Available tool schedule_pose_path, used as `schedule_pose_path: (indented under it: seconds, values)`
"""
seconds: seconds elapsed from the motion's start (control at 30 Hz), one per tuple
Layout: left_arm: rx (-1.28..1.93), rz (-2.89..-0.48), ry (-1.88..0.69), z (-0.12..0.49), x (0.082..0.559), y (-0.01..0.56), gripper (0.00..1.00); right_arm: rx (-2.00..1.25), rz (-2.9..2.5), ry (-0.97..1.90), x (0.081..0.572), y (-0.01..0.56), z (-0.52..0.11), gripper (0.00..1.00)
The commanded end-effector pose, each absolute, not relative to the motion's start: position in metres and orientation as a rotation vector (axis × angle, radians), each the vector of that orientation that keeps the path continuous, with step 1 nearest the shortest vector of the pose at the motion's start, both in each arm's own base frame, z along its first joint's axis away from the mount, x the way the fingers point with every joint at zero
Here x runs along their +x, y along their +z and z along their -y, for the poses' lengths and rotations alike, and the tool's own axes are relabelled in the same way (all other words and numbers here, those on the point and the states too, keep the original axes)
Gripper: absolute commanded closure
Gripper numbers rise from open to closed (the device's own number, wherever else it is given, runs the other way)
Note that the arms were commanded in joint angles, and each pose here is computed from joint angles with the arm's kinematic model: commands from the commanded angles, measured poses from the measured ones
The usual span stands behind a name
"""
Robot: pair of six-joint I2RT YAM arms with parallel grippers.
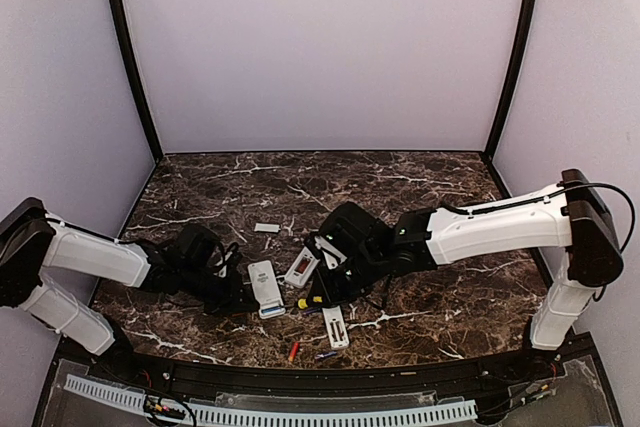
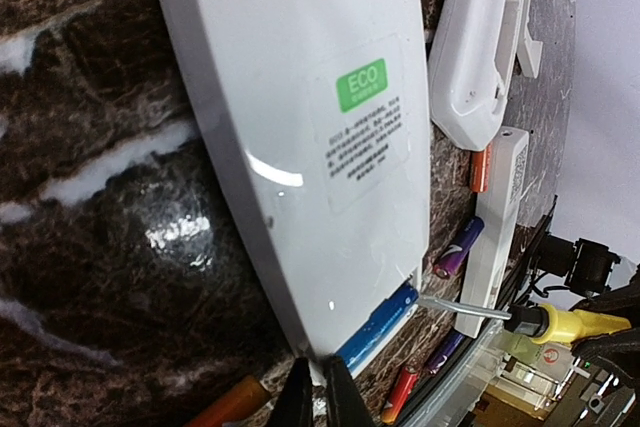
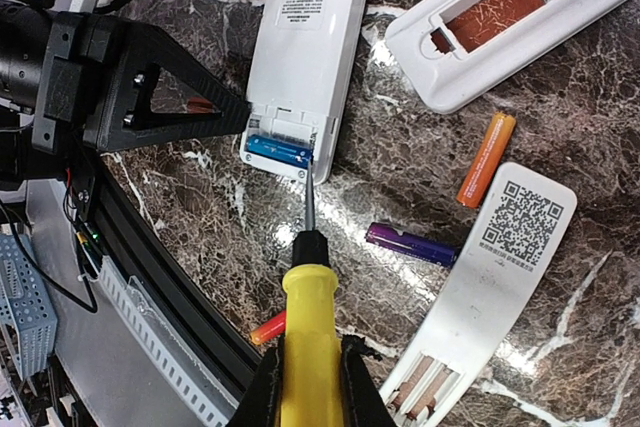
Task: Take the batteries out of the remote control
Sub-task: Remove the battery from the remote control without the battery cover.
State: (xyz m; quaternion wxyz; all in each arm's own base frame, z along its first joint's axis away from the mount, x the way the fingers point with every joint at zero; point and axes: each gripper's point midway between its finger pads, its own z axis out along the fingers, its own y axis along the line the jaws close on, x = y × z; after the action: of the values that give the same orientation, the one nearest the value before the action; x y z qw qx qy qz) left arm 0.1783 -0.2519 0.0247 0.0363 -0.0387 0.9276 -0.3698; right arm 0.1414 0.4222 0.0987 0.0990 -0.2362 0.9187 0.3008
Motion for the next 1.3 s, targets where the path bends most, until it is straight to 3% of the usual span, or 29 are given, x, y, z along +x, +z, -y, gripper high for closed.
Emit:
schedule_pose_path:
  seconds: [0.0,1.27]
  values:
    - [-0.12,-2.871,-1.133,0.251,0.173,0.018,0.95,-0.69,-2.725,0.854,0.143,0.096,-0.426,1.0]
    - [-0.125,-2.886,-1.115,0.25,0.171,0.015,1.0,-0.667,-2.672,0.862,0.15,0.11,-0.43,1.0]
